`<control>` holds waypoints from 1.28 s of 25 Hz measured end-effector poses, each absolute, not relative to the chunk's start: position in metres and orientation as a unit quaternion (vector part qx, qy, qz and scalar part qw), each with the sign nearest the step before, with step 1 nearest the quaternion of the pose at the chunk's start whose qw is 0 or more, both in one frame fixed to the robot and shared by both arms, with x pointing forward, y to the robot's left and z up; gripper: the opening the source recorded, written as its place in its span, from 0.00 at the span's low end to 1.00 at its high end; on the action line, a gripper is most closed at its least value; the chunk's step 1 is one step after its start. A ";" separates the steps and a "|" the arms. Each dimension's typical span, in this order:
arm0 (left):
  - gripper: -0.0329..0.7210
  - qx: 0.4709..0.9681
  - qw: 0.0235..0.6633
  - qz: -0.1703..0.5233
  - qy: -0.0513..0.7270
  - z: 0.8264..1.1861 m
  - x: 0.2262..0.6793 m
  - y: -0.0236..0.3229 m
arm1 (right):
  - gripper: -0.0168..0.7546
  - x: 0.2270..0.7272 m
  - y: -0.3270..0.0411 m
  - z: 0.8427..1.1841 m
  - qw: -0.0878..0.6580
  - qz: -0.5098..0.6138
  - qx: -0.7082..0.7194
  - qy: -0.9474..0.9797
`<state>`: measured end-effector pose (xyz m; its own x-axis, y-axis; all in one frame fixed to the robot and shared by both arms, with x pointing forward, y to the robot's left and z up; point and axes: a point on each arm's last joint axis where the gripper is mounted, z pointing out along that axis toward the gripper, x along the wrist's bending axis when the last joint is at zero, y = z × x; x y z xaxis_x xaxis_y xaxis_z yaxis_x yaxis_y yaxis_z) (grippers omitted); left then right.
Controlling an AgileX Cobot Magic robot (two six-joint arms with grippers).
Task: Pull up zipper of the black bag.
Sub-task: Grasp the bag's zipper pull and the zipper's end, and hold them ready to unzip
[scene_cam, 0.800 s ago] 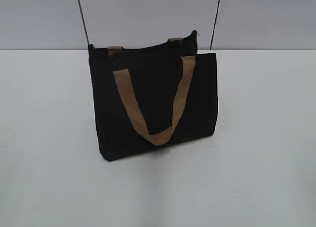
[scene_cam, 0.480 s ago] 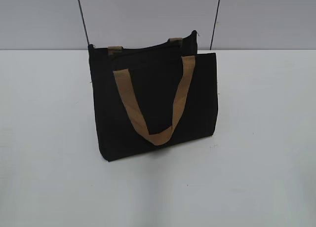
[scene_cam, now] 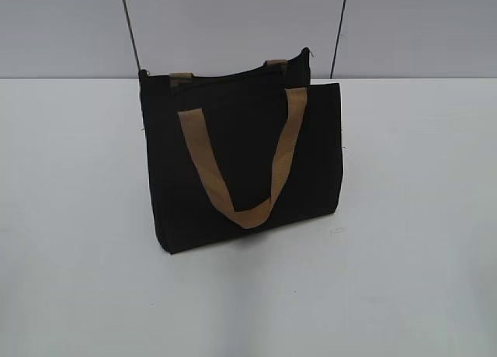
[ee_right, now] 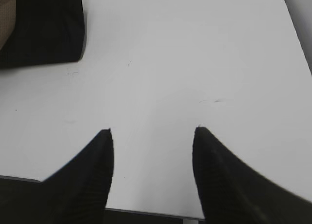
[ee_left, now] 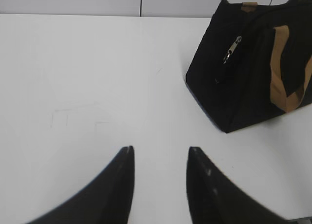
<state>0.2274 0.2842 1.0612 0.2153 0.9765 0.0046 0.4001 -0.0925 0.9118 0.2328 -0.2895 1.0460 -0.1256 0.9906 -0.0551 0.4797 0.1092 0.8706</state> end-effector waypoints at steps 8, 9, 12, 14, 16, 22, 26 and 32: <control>0.41 0.655 0.422 0.342 0.525 1.061 0.227 0.284 | 0.55 0.233 -0.290 1.046 0.352 0.363 0.560 0.656; 0.41 0.655 0.422 0.342 0.525 1.061 0.227 0.284 | 0.55 0.233 -0.290 1.046 0.352 0.363 0.560 0.656; 0.41 0.655 0.422 0.342 0.525 1.061 0.227 0.284 | 0.55 0.233 -0.290 1.046 0.352 0.363 0.560 0.656; 0.41 0.655 0.422 0.342 0.525 1.061 0.227 0.284 | 0.55 0.233 -0.290 1.046 0.352 0.363 0.560 0.656; 0.41 0.655 0.422 0.342 0.525 1.061 0.227 0.284 | 0.55 0.233 -0.290 1.046 0.352 0.363 0.560 0.656; 0.41 0.655 0.423 0.341 0.525 1.061 0.227 0.284 | 0.55 0.233 -0.290 1.046 0.352 0.363 0.560 0.656; 0.47 0.655 0.423 0.341 0.525 1.061 0.227 0.284 | 0.55 0.233 -0.290 1.046 0.352 0.363 0.560 0.656; 0.62 0.655 0.423 0.341 0.525 1.061 0.227 0.284 | 0.55 0.233 -0.290 1.046 0.352 0.363 0.560 0.656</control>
<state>0.2274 0.2841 1.0612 0.2164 0.9763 0.0031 0.4000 -0.0915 0.9120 0.2328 -0.2895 1.0460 -0.1256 0.9906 -0.0551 0.4797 0.1092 0.8706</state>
